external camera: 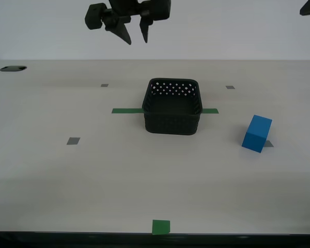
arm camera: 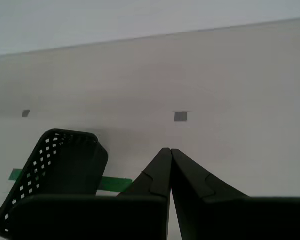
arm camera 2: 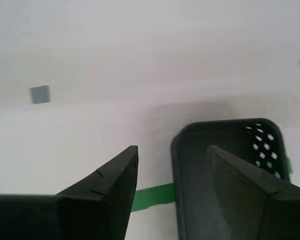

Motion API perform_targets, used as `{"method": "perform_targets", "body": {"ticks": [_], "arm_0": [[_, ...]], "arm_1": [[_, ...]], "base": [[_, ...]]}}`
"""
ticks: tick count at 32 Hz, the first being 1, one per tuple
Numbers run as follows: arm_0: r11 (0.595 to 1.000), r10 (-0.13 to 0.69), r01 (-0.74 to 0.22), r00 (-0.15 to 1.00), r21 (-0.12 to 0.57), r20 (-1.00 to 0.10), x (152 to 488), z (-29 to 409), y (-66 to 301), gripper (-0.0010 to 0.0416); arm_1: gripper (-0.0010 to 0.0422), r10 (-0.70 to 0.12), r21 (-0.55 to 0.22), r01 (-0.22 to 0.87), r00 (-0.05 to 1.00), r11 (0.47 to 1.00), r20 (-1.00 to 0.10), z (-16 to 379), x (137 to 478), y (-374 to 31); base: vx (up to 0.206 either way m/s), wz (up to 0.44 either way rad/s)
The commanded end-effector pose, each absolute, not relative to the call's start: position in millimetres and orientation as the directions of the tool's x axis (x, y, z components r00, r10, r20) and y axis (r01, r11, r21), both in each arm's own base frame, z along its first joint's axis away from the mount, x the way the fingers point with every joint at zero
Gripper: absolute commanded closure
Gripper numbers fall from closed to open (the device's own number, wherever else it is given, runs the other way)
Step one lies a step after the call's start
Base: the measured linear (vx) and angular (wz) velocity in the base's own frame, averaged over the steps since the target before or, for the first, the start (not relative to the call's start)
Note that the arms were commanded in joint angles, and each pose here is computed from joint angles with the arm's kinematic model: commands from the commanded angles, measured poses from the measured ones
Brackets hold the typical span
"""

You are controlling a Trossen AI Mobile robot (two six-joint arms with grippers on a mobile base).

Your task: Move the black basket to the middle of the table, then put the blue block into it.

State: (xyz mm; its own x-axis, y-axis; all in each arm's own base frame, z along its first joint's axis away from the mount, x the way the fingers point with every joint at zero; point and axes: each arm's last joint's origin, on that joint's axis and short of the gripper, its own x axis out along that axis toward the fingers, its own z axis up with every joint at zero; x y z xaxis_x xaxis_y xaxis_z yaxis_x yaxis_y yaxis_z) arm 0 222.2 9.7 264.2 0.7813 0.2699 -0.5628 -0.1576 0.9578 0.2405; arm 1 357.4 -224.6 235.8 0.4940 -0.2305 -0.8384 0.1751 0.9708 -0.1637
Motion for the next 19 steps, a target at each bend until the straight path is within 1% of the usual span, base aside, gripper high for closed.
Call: {"method": "perform_targets", "body": {"ticks": [1,2,3,5,6,7,8,9,11,12,14,16,18,19], "arm_0": [[0.955,0.282,-0.141,0.713,0.262,-0.642,215.8,273.8,10.6,0.0405],[0.955,0.282,-0.137,0.702,0.264,-0.654,214.6,274.4,10.7,0.0405],[0.953,0.287,-0.128,0.666,0.274,-0.688,211.1,275.4,11.0,0.0405],[0.942,0.324,-0.136,0.616,0.308,-0.718,206.6,272.0,12.2,0.0405],[0.934,0.346,-0.144,0.598,0.328,-0.723,205.2,270.7,12.8,0.0405],[0.898,0.425,-0.155,0.544,0.411,-0.723,201.5,265.0,15.1,0.0405],[0.877,0.456,-0.129,0.524,0.463,-0.719,200.1,261.1,16.1,0.0405],[0.868,0.461,-0.091,0.515,0.489,-0.723,199.2,257.5,16.4,0.0403],[0.875,0.442,-0.065,0.510,0.480,-0.738,198.3,252.0,15.9,0.0402],[0.895,0.399,-0.032,0.504,0.446,-0.766,198.2,243.6,14.7,0.0396],[0.896,0.396,-0.022,0.491,0.444,-0.776,196.7,238.1,14.6,0.0385],[0.893,0.403,-0.009,0.457,0.449,-0.793,192.5,226.8,15.2,0.0342],[0.890,0.404,0.019,0.431,0.456,-0.807,189.0,218.1,15.6,0.0275],[0.887,0.405,0.031,0.426,0.460,-0.809,188.3,216.4,15.7,0.0257]], "arm_1": [[0.0271,-0.203,-0.149,0.148,0.496,0.978,-0.844,240.7,361.7,-209.6],[0.0279,-0.200,-0.144,0.148,0.494,0.978,-0.846,240.5,362.3,-207.9],[0.0307,-0.185,-0.132,0.140,0.491,0.981,-0.852,239.9,364.6,-202.0],[0.0347,-0.133,-0.087,0.114,0.510,0.990,-0.850,239.8,368.5,-193.9],[0.0356,-0.121,-0.072,0.114,0.515,0.991,-0.849,239.9,369.5,-192.1],[0.0388,-0.079,-0.025,0.108,0.529,0.994,-0.845,239.9,372.4,-185.8],[0.0405,-0.057,-0.006,0.098,0.533,0.995,-0.844,239.8,374.0,-181.8],[0.0417,-0.045,0.002,0.086,0.536,0.996,-0.843,239.8,375.7,-178.1],[0.0407,-0.036,0.003,0.070,0.537,0.998,-0.843,239.9,378.4,-172.0],[0.0406,-0.024,0.004,0.052,0.538,0.999,-0.842,239.9,382.1,-163.9],[0.0406,-0.019,0.007,0.046,0.540,0.999,-0.842,240.0,384.0,-159.6],[0.0406,-0.008,0.009,0.027,0.554,1.000,-0.832,240.8,390.1,-148.4],[0.0406,0.006,0.008,0.001,0.571,1.000,-0.821,241.9,396.6,-135.3],[0.0406,0.009,0.006,-0.006,0.573,1.000,-0.819,242.1,397.9,-132.4]], "base": [[0.000,0.000],[0.000,0.000],[0.000,0.000],[0.000,0.000],[0.000,0.000],[0.000,0.000],[0.000,0.000],[0.000,0.000],[0.000,0.000],[0.000,0.000],[0.000,0.000],[0.000,0.000],[0.000,0.000],[0.000,0.000]]}}
